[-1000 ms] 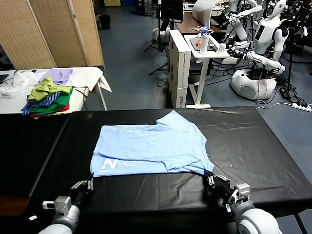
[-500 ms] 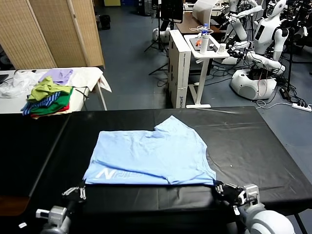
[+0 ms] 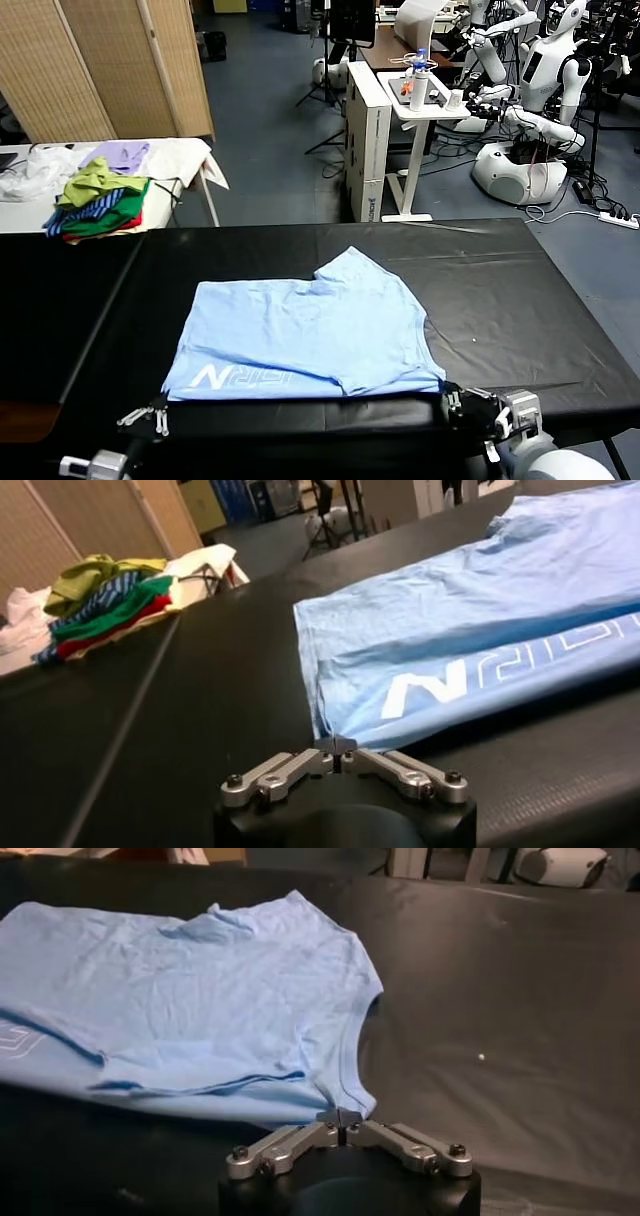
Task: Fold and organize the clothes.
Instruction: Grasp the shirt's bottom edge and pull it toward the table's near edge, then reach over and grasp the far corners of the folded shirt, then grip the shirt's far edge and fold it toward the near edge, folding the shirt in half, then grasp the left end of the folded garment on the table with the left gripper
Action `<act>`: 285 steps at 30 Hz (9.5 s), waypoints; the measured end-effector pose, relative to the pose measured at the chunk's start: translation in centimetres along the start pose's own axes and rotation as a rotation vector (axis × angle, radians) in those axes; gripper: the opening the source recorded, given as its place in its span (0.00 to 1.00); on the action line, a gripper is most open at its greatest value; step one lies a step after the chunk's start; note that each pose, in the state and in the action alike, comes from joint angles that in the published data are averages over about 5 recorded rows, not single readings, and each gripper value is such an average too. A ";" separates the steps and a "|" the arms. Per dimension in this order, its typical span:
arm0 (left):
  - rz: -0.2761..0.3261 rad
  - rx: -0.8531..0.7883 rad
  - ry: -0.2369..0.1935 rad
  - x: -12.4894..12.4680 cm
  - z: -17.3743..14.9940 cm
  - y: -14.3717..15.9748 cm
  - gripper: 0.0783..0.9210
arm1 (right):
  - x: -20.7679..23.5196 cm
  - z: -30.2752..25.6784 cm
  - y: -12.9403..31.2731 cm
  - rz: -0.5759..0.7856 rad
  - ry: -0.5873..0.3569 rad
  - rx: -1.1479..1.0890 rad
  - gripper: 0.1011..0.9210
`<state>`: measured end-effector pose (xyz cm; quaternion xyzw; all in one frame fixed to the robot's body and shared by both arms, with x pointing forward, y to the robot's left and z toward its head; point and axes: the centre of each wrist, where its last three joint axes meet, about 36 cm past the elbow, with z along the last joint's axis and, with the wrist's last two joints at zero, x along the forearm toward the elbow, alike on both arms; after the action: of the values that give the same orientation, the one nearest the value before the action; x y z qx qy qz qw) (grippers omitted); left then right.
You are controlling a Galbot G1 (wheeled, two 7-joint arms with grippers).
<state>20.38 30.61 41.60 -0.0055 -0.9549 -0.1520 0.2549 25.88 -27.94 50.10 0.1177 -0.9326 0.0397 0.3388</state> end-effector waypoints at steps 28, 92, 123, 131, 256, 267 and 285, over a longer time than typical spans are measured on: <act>0.085 0.389 -0.046 -8.1 -8.9 4.1 0.98 | -14.9 -11.1 -3.4 -0.034 -0.152 -0.049 0.98; 0.144 0.370 0.071 -25.0 -13.2 7.3 0.28 | -31.6 -18.3 -1.0 -0.054 0.005 0.075 0.07; 0.139 0.354 -0.101 -17.7 -13.2 7.1 0.15 | -22.4 -13.4 -4.4 -0.082 -0.340 -0.004 0.05; 0.129 0.345 -0.130 -14.9 -12.2 6.3 0.15 | -19.3 -12.0 -4.6 -0.063 -0.316 0.005 0.05; 0.057 0.408 -0.028 -13.5 -5.7 2.1 0.23 | -22.0 -6.0 -3.4 0.051 -0.213 -0.041 0.07; 0.029 0.379 -0.067 -15.1 -5.8 2.2 0.13 | -21.8 -5.9 -3.7 0.005 -0.245 -0.044 0.44; -0.026 0.406 -0.095 -11.4 -4.6 2.4 0.98 | -11.6 -3.9 -4.6 -0.006 -0.356 -0.042 0.98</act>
<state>32.70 32.34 40.50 0.0510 -0.9769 0.0405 0.2036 38.11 -29.57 45.63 0.1184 -0.9781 -0.0024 0.1710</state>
